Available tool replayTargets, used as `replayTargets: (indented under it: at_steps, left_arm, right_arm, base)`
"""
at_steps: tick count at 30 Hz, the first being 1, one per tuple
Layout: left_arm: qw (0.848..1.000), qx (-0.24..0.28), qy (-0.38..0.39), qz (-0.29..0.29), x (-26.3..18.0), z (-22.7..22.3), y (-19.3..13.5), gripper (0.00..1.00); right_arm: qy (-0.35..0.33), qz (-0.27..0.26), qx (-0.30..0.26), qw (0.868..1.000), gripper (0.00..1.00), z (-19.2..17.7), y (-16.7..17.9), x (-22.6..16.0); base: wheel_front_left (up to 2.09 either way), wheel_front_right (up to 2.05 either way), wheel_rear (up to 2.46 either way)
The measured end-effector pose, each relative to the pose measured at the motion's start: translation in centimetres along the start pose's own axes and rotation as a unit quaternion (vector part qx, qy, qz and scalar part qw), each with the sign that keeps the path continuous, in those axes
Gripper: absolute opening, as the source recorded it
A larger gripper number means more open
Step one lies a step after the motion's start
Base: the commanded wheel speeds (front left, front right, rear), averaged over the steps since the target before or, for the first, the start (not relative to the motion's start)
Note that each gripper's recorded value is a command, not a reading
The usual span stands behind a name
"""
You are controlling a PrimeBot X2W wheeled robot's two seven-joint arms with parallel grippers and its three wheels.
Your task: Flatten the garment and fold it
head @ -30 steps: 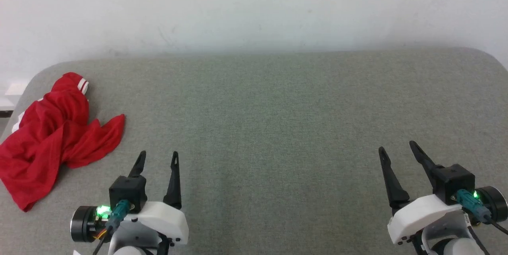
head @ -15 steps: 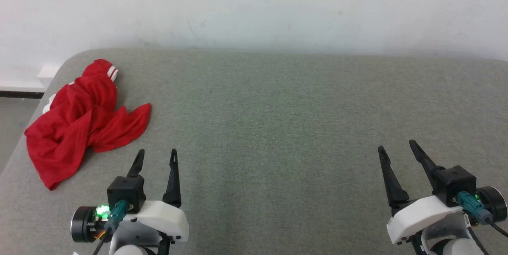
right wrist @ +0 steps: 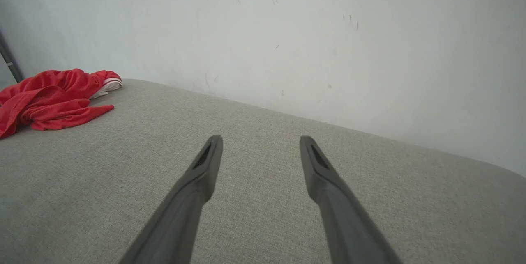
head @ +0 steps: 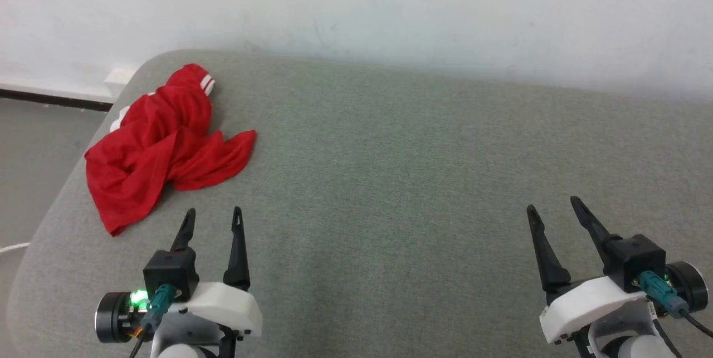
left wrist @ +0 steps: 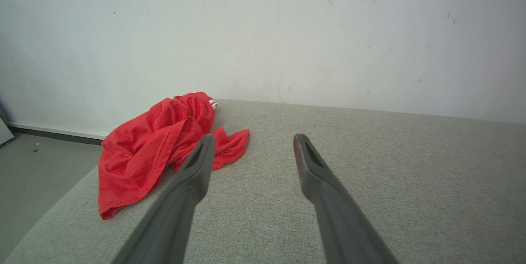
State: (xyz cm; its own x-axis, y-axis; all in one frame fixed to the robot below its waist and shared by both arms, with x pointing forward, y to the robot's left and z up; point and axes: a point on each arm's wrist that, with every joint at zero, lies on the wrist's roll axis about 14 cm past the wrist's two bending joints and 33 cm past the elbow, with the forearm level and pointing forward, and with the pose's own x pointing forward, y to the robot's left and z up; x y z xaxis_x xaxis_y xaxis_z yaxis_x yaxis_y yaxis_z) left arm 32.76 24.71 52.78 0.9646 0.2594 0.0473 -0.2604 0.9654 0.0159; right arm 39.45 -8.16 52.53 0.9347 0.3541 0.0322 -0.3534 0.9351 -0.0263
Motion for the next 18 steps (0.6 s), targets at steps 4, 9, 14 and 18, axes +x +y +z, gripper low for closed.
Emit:
replayTargets:
  at_steps: [4,9,14,18]
  left_arm:
    - [1.0,0.0,-0.001,0.015,-0.4,0.0,0.9,1.0]
    - [0.999,0.0,-0.005,0.035,-1.0,0.1,2.1,1.0]
    - [0.998,0.0,-0.009,0.054,-1.5,0.1,3.2,1.0]
    - [0.998,0.001,-0.011,0.069,-1.9,0.2,4.0,1.0]
  right_arm:
    - [-0.002,0.014,0.001,1.0,1.0,0.0,0.9,0.5]
    - [-0.006,0.034,0.002,0.999,1.0,0.1,2.1,1.1]
    - [-0.009,0.053,0.004,0.999,1.0,0.1,3.4,1.6]
    - [-0.011,0.065,0.005,0.998,1.0,0.1,4.2,2.0]
  base:
    - [0.0,0.0,0.0]
    - [0.0,0.0,0.0]
    - [0.0,0.0,0.0]
    - [0.0,0.0,0.0]
